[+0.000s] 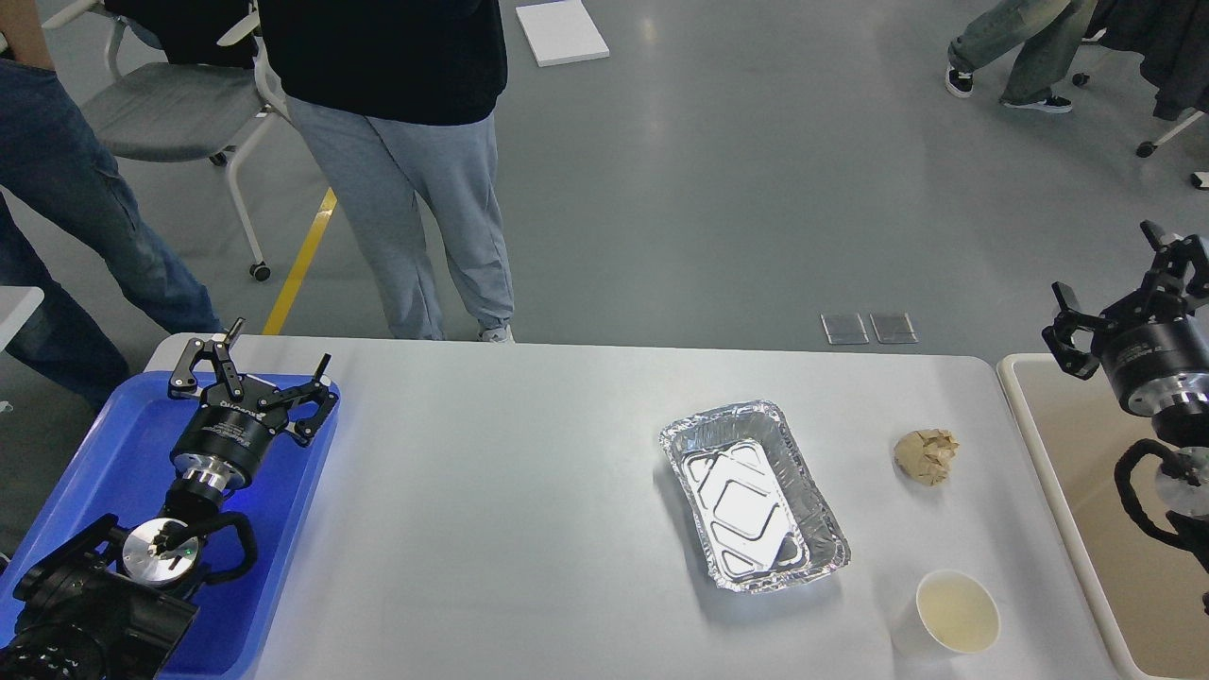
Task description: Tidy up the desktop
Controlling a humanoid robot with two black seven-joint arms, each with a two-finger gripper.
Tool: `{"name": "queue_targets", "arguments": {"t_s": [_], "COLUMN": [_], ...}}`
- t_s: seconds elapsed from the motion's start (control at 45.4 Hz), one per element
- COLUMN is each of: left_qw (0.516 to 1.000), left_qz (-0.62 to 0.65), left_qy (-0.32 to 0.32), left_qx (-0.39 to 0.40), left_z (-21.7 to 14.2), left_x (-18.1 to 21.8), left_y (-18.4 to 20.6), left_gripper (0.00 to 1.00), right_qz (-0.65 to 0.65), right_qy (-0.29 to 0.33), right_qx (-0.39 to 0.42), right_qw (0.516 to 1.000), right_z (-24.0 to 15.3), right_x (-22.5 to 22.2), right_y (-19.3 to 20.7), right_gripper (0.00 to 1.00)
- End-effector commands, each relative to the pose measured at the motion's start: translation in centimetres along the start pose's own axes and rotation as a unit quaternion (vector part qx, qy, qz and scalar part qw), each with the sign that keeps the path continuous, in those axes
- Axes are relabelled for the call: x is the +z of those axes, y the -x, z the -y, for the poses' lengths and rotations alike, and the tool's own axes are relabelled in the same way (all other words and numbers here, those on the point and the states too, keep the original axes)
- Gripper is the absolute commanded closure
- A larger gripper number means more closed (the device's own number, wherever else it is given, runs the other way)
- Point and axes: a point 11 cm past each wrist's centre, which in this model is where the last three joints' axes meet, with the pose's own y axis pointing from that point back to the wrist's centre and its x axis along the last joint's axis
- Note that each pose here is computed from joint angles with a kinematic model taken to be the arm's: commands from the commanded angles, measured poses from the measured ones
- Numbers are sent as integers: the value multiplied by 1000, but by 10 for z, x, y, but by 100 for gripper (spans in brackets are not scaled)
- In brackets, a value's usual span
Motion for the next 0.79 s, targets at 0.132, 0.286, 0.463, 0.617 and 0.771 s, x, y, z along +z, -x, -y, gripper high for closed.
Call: {"name": "queue_targets", "arguments": {"t_s": [0.132,0.286,0.463,0.617,0.771], "left_qw": [1000,1000,1000,1000,1000], "left_qz": [-1,0,0,0,0], "left_qy": [1,0,1,1,1], "left_qx": [-2,-1,-2,-2,-2], "left_z": [0,0,0,0,0], "left_x": [-7,-8,-7,-7,-7], "left_y": [1,1,1,1,1], "left_gripper": [0,0,0,0,0], "right_qz": [-1,-3,-5,-6,-6], "right_qy": [3,2,4,6,8], "right_qx": [2,3,4,5,5], "right_qw": [1000,1000,1000,1000,1000], "right_z": [-1,-1,-2,-3,-4], "right_x": [3,1,2,3,5], "right_y": [-2,-3,-5,-6,-6], "right_gripper": [0,0,0,0,0]}}
